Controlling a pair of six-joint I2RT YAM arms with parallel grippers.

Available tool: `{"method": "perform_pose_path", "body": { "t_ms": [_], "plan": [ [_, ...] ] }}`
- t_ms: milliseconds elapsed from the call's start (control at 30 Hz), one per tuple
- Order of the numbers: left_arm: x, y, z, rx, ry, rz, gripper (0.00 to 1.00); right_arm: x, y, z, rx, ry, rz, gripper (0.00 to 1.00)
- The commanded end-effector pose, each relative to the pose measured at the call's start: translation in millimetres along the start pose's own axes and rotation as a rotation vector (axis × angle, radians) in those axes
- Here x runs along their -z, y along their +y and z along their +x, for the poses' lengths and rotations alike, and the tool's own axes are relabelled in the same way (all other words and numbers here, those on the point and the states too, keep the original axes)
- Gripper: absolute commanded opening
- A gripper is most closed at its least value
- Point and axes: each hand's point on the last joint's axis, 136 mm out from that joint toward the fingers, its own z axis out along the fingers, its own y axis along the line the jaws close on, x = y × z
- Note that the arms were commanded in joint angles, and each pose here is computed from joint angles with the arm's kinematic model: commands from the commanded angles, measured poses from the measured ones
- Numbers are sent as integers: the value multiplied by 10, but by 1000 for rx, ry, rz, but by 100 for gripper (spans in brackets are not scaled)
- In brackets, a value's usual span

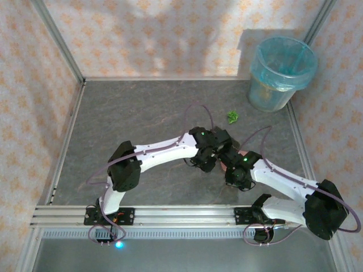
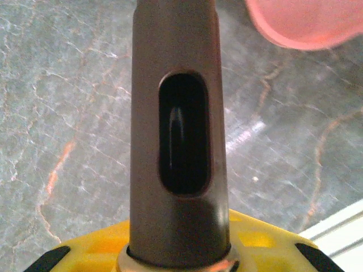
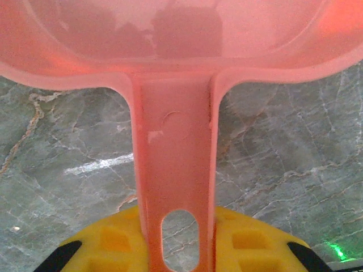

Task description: Sweep away the paper scraps from the table

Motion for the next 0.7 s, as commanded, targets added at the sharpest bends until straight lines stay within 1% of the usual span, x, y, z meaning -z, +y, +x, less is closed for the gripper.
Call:
{"method": "perform_pose_path", "body": {
  "t_ms": [0, 67, 133, 167, 333, 433, 533, 667],
  "plan": [
    [289, -119, -3, -13, -63, 74, 0, -27, -5, 27, 14, 19, 1, 0],
    [316, -110, -7, -5, -65, 97, 0, -25, 4, 19, 13, 16, -4, 0],
    [294, -37, -24, 18, -60, 89, 0, -18, 22, 18, 15, 17, -11, 0],
    [400, 44, -61, 38, -92, 81, 0, -11, 27, 18, 16, 17, -15, 0],
    [448, 534, -220, 162, -148, -35, 0, 12, 45, 13, 18, 11, -29, 0],
    [376, 733, -292, 194, -137, -91, 0, 26, 54, 1, 24, 5, -34, 0],
    [241, 856, -332, 186, -105, -172, 0, 29, 130, 5, 52, 11, -66, 0],
    [124, 1039, -322, 190, -85, -275, 0, 88, 92, -57, 101, -2, 15, 0]
  ]
}}
